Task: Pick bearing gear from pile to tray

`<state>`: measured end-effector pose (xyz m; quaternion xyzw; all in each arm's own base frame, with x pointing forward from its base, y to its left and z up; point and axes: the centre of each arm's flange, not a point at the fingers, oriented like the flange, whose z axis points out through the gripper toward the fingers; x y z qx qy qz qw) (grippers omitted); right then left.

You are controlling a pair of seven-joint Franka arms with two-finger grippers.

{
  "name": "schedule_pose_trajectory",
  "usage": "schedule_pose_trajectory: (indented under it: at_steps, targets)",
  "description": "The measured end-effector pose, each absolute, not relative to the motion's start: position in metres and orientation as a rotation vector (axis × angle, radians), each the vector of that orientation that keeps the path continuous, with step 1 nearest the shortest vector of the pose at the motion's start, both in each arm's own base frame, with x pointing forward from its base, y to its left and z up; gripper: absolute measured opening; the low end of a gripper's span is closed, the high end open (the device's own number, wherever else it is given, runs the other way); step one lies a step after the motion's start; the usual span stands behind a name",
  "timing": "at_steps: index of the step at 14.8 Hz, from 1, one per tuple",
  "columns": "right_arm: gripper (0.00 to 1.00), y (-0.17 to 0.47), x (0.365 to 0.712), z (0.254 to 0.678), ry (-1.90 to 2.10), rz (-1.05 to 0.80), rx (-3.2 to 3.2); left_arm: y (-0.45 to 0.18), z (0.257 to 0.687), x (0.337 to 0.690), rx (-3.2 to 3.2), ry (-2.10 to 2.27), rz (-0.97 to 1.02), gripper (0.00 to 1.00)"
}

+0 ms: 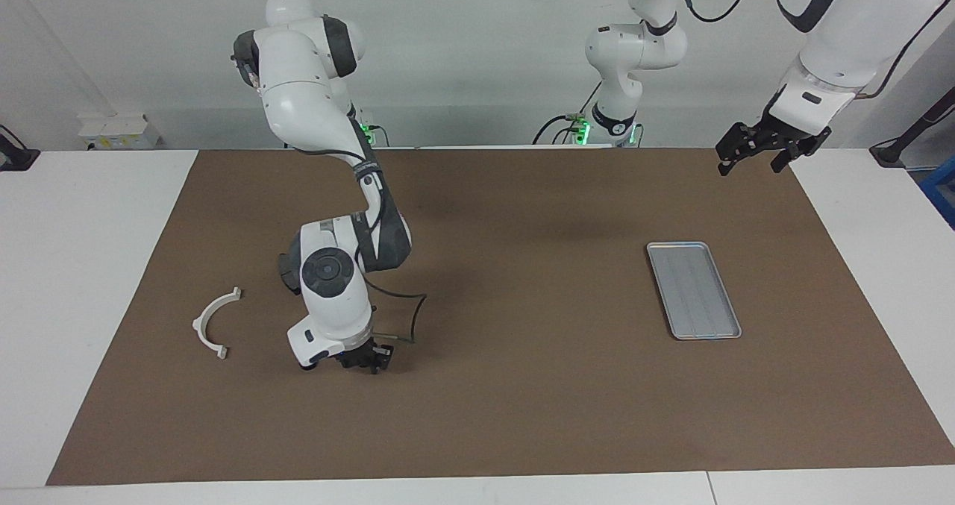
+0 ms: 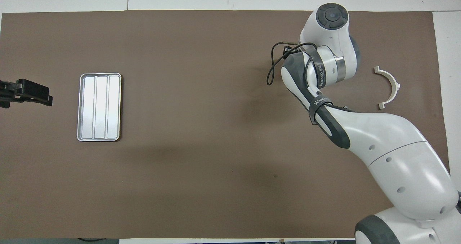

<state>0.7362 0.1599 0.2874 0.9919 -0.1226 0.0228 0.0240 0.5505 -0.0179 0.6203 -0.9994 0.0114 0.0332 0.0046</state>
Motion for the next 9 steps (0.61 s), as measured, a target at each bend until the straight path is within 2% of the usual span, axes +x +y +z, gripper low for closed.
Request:
schedule_pose_trajectory:
  at_steps: [2,9]
  targets:
    - [0.23,0.1617,0.7364,0.2881,-0.392,0.072,3.083,-0.0179,0.6203,0.5505,-3.131,0.036,0.104,1.0]
    - [0.23,0.1583,0.7342,0.2884,-0.402,0.028,3.074,-0.0179,0.6203,0.5505,-3.131,0.036,0.104,1.0]
